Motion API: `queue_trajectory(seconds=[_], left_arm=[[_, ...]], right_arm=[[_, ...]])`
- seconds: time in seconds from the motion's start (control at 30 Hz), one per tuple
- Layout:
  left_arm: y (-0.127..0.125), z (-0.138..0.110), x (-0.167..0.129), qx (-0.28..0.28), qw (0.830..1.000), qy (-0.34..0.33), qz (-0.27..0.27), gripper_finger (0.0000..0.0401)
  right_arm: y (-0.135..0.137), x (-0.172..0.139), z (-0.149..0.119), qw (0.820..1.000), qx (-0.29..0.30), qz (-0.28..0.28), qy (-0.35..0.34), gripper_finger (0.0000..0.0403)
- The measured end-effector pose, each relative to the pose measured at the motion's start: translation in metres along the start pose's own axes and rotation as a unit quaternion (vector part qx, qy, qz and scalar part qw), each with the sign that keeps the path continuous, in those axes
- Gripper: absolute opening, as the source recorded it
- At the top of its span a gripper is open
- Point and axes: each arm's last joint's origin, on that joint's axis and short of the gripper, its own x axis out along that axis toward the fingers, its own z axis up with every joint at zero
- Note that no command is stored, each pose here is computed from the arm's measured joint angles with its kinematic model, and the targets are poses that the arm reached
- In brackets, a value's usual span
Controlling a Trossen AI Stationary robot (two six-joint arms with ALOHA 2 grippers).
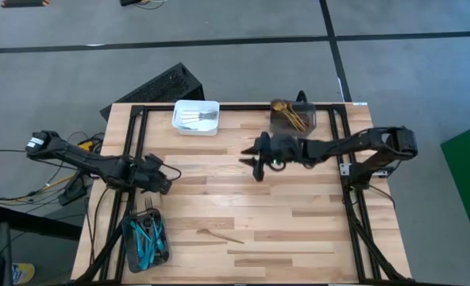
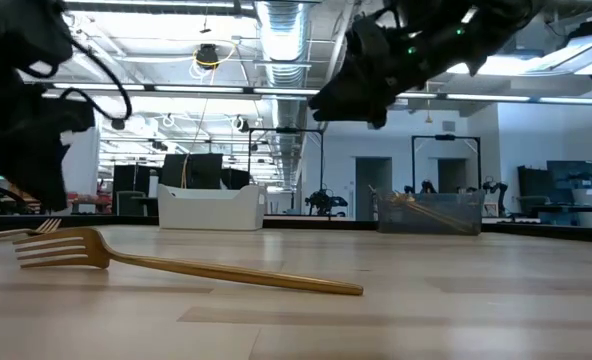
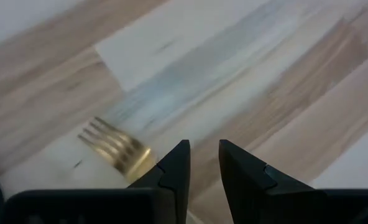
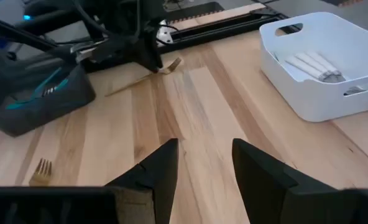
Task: Sort silverware by color (type)
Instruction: Put the gold fork into the top black bin
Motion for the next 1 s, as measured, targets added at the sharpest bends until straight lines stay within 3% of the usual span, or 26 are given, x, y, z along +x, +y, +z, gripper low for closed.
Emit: queue_trajectory(seconds=[0.23,0.57,0.8,1.0], left_arm=[[-0.007,-0.009,0.015,0.055,0.994,0.083,0.045,0.0073],[-0.015,-0.014,0.028,0.065,0.985,0.140,0.077,0.0073],[-0.019,-0.012,0.029,0.083,0.989,0.113,0.056,0.0073],[-0.047,0.019,0.023,0.106,0.994,-0.002,-0.006,0.0072]], right_arm=[[0.025,-0.002,-0.007,1.000,-0.001,0.001,0.007,0.0175],[0.035,-0.004,-0.011,1.000,0.004,-0.011,0.011,0.0175],[0.044,-0.010,-0.010,1.000,-0.003,0.003,0.009,0.0175],[0.046,-0.026,0.001,1.000,-0.012,0.011,-0.005,0.0175]])
